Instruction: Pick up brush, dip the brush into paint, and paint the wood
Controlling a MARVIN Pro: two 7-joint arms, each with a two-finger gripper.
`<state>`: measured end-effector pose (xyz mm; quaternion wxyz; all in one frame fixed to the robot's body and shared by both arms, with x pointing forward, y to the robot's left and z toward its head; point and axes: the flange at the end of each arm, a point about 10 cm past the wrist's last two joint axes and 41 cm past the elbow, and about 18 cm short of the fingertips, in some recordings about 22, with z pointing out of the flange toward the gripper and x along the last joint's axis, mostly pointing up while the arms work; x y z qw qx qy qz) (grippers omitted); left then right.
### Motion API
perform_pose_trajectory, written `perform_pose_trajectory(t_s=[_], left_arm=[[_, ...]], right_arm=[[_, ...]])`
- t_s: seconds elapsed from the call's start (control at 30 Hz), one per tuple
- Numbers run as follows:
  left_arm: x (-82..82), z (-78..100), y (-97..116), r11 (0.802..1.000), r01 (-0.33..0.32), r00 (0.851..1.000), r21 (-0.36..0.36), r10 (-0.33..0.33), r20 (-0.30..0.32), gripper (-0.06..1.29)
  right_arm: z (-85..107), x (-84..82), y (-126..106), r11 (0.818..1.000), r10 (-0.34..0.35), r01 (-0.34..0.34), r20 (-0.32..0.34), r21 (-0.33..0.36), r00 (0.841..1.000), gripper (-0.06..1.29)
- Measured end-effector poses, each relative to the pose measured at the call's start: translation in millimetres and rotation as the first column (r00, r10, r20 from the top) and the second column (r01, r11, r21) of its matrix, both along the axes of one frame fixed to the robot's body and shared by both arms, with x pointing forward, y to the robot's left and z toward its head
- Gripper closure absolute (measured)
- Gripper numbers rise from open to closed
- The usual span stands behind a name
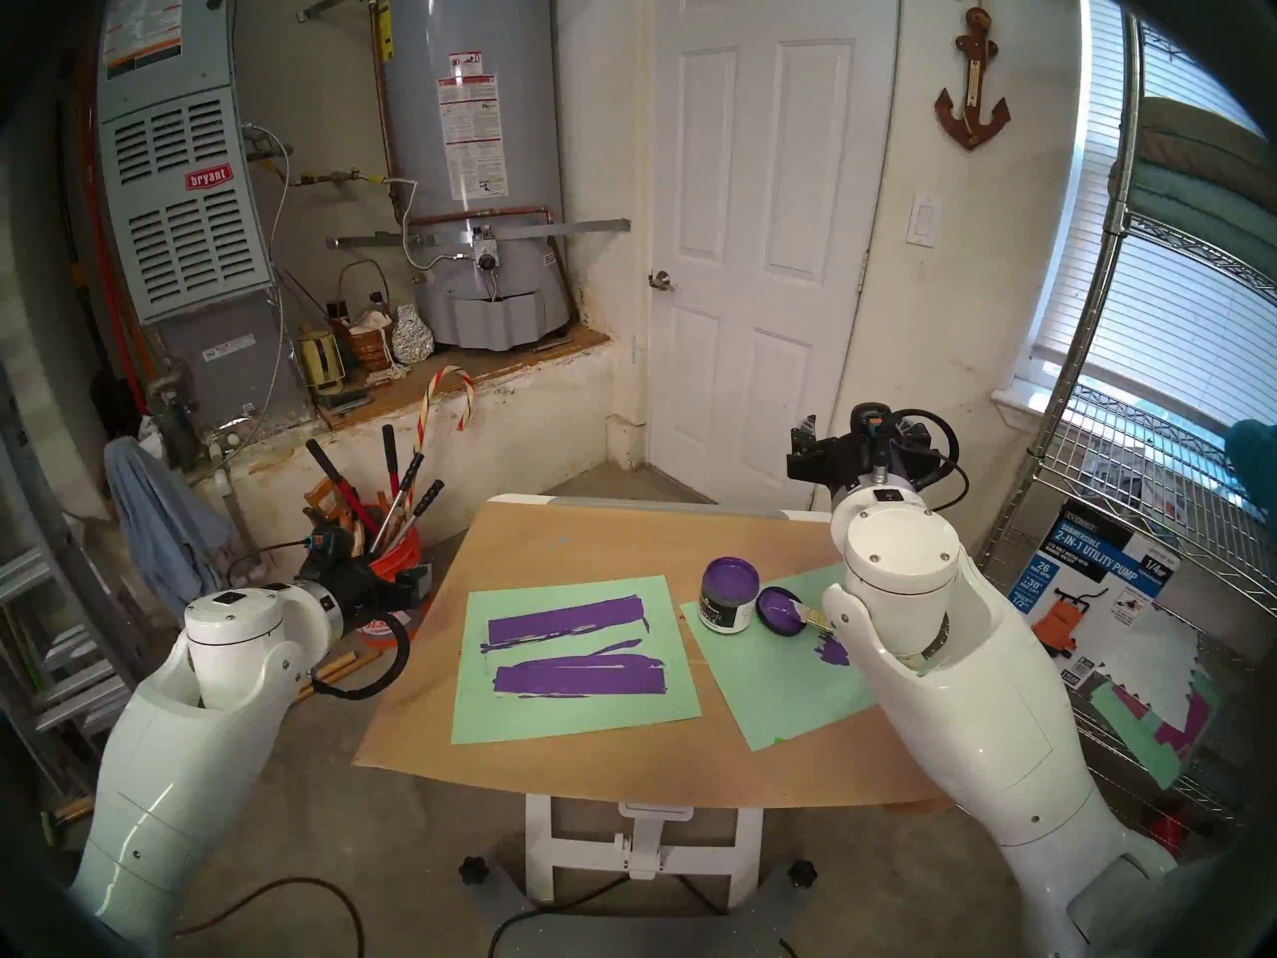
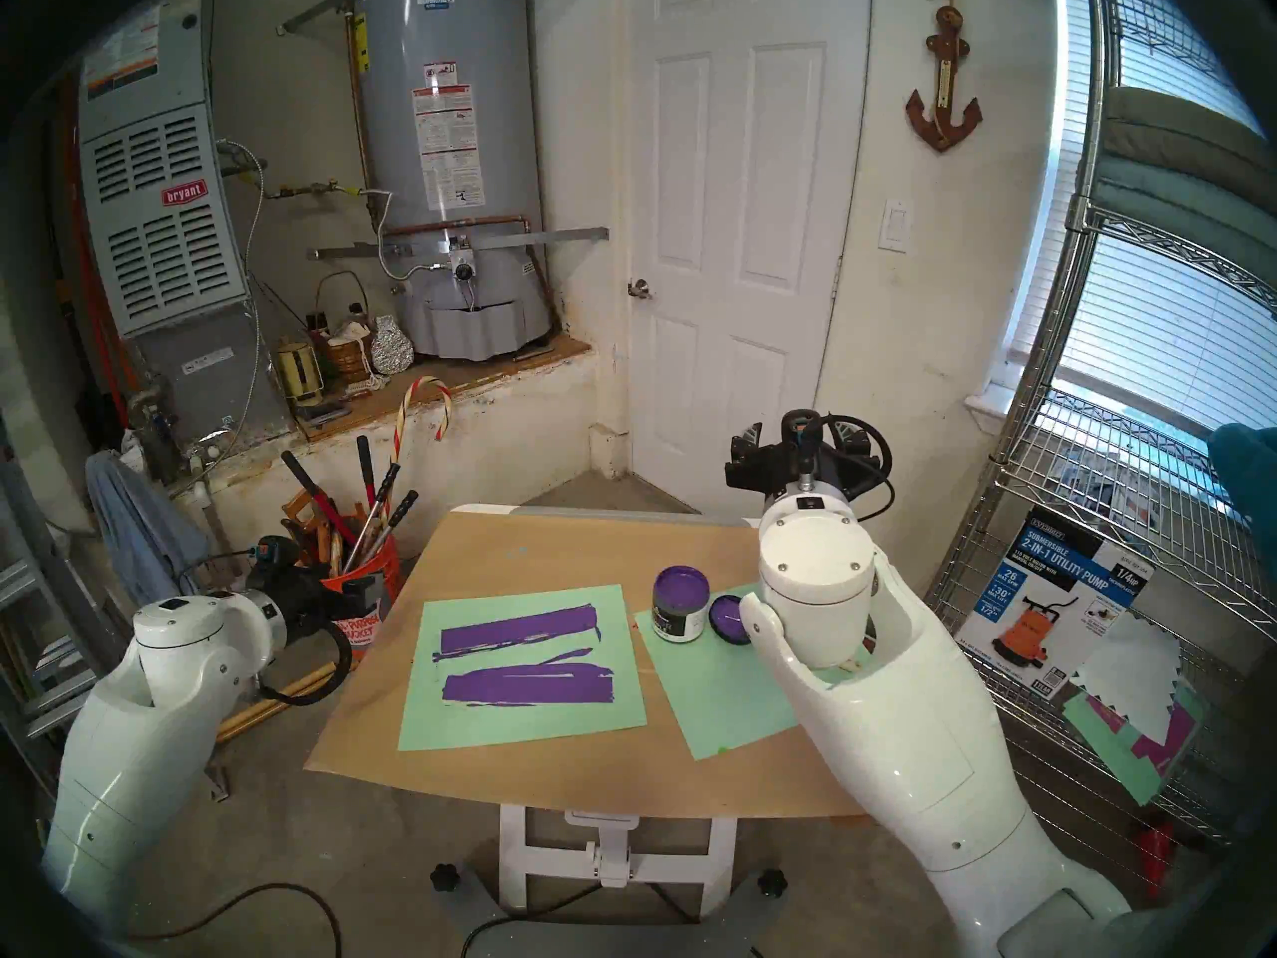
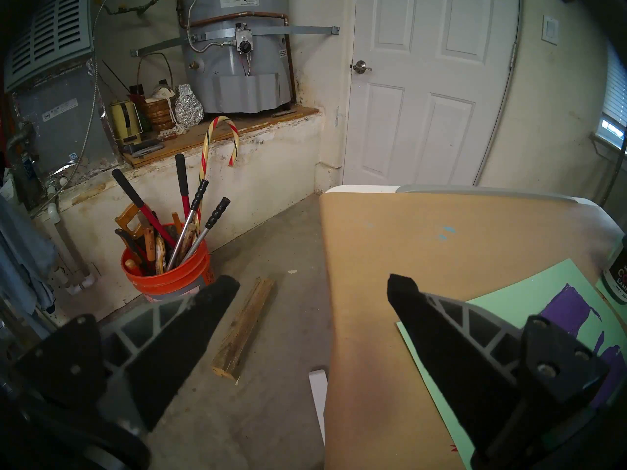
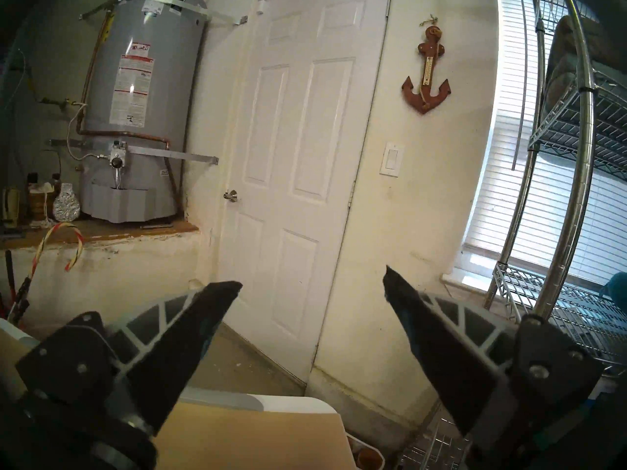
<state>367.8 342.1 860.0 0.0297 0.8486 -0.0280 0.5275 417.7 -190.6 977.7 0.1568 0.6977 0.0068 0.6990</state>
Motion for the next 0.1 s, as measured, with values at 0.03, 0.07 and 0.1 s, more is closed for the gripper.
perform_pose_trajectory(t_s=[0.03,0.07,0.1], left_arm=[[0.0,0.0,0.0,1.0,0.0,1.0,0.0,0.0,0.0,-0.02],[0.0,0.0,0.0,1.0,0.0,1.0,0.0,0.0,0.0,-0.02],[0.0,0.0,0.0,1.0,0.0,1.0,0.0,0.0,0.0,-0.02]], right_arm=[[0.2,0.0,0.0,1.0,0.0,0.0,0.001,0.001,1.0,0.03],[0.3,0.0,0.0,1.0,0.0,0.0,0.001,0.002,1.0,0.03],[0.3,0.0,0.0,1.0,0.0,0.0,0.001,0.002,1.0,0.03]])
